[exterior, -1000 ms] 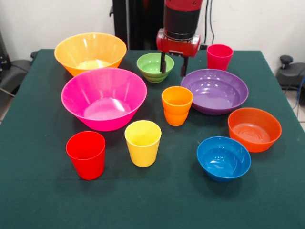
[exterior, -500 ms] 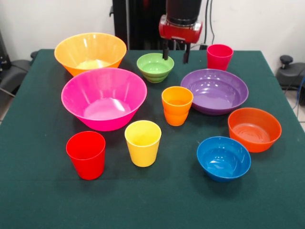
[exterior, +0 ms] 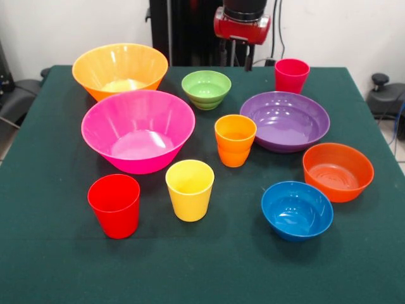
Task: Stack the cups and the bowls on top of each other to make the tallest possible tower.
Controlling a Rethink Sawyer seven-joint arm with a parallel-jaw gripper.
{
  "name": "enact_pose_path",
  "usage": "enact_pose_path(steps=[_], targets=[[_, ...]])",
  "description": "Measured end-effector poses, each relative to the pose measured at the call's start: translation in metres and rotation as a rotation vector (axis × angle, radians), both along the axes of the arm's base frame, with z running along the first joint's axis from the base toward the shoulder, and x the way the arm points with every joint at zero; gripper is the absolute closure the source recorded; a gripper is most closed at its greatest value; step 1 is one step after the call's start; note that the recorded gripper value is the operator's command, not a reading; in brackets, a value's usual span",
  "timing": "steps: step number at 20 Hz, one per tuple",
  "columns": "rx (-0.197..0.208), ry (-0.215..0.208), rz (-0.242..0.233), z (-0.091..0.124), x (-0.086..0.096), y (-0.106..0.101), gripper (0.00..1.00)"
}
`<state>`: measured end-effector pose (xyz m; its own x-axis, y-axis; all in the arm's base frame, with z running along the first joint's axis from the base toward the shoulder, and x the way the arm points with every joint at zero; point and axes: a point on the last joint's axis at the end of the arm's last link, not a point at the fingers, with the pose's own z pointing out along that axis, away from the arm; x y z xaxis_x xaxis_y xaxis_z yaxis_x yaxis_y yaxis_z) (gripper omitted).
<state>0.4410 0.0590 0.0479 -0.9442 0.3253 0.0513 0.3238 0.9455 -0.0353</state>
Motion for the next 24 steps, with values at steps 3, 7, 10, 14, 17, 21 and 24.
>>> enact_pose_path(steps=[3, 7, 10, 14, 17, 21, 24], targets=[[0.001, -0.010, -0.012, -0.002, -0.008, 0.000, 0.00], [-0.002, -0.025, -0.023, -0.006, -0.016, -0.003, 0.00], [-0.003, -0.029, -0.028, -0.012, -0.024, -0.004, 0.00], [-0.003, -0.026, -0.041, -0.021, -0.038, -0.005, 0.00], [-0.003, -0.024, -0.052, -0.028, -0.048, -0.003, 0.00], [-0.001, -0.014, -0.064, -0.036, -0.056, -0.001, 0.00], [0.001, -0.004, -0.071, -0.041, -0.060, 0.000, 0.00]])
